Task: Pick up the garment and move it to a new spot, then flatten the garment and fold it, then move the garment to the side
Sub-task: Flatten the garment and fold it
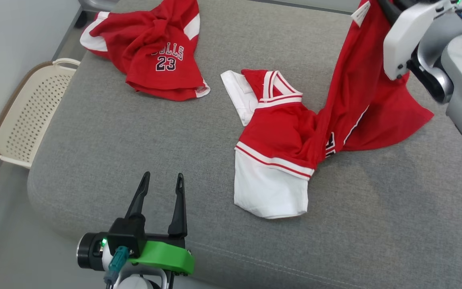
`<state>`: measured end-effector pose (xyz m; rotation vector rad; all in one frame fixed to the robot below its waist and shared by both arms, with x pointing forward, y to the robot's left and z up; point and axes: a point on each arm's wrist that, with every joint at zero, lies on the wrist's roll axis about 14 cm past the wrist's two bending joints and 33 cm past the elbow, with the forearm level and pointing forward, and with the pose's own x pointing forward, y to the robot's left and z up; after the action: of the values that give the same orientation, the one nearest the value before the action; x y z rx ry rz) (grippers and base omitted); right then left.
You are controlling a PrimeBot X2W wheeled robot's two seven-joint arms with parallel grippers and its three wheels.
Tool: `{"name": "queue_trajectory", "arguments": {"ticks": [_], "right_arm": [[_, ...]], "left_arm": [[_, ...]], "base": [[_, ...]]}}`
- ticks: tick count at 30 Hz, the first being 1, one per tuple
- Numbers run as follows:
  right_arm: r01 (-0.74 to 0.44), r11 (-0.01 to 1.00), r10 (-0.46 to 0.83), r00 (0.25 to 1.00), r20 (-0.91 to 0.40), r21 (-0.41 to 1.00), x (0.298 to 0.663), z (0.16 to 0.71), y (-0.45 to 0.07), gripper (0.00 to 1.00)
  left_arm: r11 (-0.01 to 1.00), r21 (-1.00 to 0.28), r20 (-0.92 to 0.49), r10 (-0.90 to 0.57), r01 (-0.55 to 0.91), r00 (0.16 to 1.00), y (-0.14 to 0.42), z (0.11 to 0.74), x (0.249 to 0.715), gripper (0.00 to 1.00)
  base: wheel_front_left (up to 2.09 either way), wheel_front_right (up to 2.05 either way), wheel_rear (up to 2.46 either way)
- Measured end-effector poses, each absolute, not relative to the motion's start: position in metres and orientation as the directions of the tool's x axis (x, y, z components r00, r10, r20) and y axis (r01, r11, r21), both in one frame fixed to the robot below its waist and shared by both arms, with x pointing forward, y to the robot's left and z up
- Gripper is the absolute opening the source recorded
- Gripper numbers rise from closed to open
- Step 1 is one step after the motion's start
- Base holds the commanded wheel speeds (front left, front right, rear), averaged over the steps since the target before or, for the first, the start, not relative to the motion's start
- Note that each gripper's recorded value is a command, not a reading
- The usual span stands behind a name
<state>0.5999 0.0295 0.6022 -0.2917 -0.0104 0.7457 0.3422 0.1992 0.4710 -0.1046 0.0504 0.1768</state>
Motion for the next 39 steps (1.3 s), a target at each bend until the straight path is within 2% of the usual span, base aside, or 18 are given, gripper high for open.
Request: {"name": "queue_trajectory", "arguments": {"ticks": [6, 9, 10, 18, 23, 27, 34, 39], "right_arm": [[-0.651, 0.741, 0.64, 0.759, -0.12, -0.164, 0.572, 0.554, -0.022, 0.0], [-0.574, 0.814, 0.557, 0.814, -0.167, -0.084, 0.549, 0.51, -0.079, 0.0], [-0.574, 0.814, 0.557, 0.814, -0.167, -0.084, 0.549, 0.51, -0.079, 0.0], [-0.298, 0.949, 0.313, 0.925, -0.214, 0.102, 0.507, 0.455, -0.169, 0.0], [-0.149, 0.971, 0.18, 0.97, -0.165, 0.185, 0.495, 0.455, -0.201, 0.0], [-0.063, 0.967, 0.111, 0.977, -0.183, 0.247, 0.473, 0.435, -0.208, 0.0], [0.042, 0.971, -0.012, 0.992, -0.125, 0.237, 0.461, 0.443, -0.237, 0.0], [0.061, 0.972, -0.03, 0.99, -0.14, 0.228, 0.452, 0.437, -0.238, 0.0]], "left_arm": [[0.987, -0.098, -0.056, 0.122, -0.127, 0.991, 0.186, 0.47, 0.349, 1.0], [0.993, -0.092, -0.054, 0.07, -0.074, 0.996, 0.174, 0.469, 0.356, 1.0], [0.993, -0.092, -0.054, 0.07, -0.074, 0.996, 0.174, 0.469, 0.356, 1.0], [0.995, -0.087, -0.069, -0.054, 0.048, 0.996, 0.142, 0.461, 0.372, 1.0], [0.991, -0.086, -0.092, -0.106, 0.098, 0.99, 0.13, 0.454, 0.38, 1.0], [0.988, -0.09, -0.102, -0.135, 0.126, 0.986, 0.121, 0.451, 0.388, 1.0], [0.983, -0.096, -0.135, -0.167, 0.154, 0.977, 0.113, 0.441, 0.392, 1.0], [0.981, -0.102, -0.148, -0.181, 0.167, 0.972, 0.109, 0.437, 0.393, 1.0]], "base": [[0.0, 0.0, 0.0], [0.0, 0.0, 0.0], [0.0, 0.0, 0.0], [0.0, 0.0, 0.0], [0.0, 0.0, 0.0], [0.0, 0.0, 0.0], [0.0, 0.0, 0.0], [0.0, 0.0, 0.0]]}}
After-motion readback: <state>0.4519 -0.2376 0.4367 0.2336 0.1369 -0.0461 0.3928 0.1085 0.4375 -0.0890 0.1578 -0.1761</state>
